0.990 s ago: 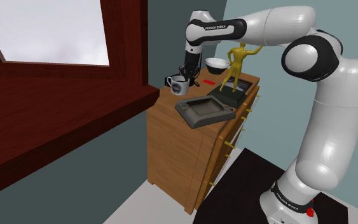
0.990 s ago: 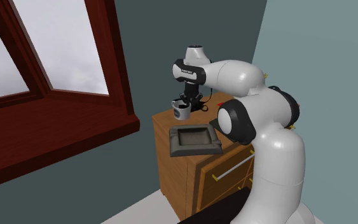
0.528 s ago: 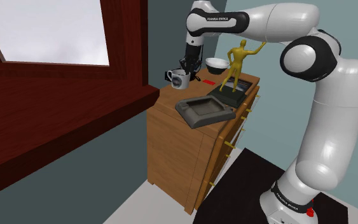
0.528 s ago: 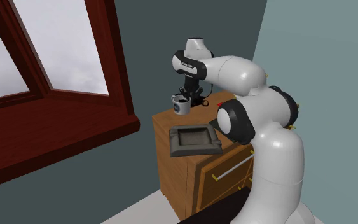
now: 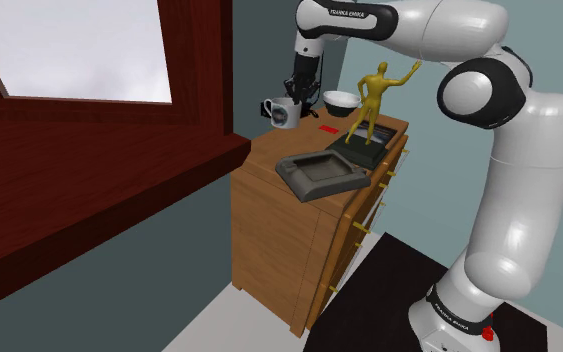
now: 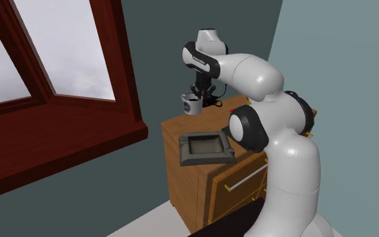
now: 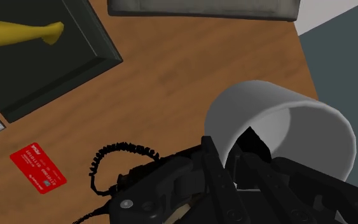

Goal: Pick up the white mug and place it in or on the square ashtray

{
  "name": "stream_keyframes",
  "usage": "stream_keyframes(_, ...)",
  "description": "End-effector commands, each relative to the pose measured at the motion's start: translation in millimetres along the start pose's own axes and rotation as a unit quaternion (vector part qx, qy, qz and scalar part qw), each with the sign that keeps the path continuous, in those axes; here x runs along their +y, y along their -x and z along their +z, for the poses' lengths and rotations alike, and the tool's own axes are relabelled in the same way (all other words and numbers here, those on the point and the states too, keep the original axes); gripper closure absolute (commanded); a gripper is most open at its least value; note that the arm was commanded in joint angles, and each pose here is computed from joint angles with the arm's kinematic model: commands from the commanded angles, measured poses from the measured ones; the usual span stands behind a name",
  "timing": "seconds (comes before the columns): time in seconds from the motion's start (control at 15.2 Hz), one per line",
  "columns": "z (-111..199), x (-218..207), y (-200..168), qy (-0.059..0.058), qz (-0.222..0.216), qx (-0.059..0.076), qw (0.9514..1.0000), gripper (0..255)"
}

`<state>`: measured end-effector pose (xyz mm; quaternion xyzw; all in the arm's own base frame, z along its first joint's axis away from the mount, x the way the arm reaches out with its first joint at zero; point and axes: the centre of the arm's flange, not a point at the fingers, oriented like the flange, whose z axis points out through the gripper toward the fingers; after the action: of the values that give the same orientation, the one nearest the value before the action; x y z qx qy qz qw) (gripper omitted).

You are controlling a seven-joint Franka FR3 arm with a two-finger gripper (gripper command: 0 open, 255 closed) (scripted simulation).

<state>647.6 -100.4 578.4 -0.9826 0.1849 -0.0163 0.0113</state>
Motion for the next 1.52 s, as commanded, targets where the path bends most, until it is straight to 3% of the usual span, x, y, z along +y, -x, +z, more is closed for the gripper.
stream_keyframes(0.0,-10.7,-0.2,-0.8,0.000,0.000,0.001,1.0000,255)
stream_keyframes(0.13,-20.7,-0.5,-1.1,0.000,0.000,0.001,1.0000,255)
stream_keyframes(1.12,-52.7,28.9,192.1,0.000,0.000,0.001,1.0000,255)
stream_keyframes(1.45,-32.3,30.2,196.9,0.000,0.000,0.001,1.0000,255)
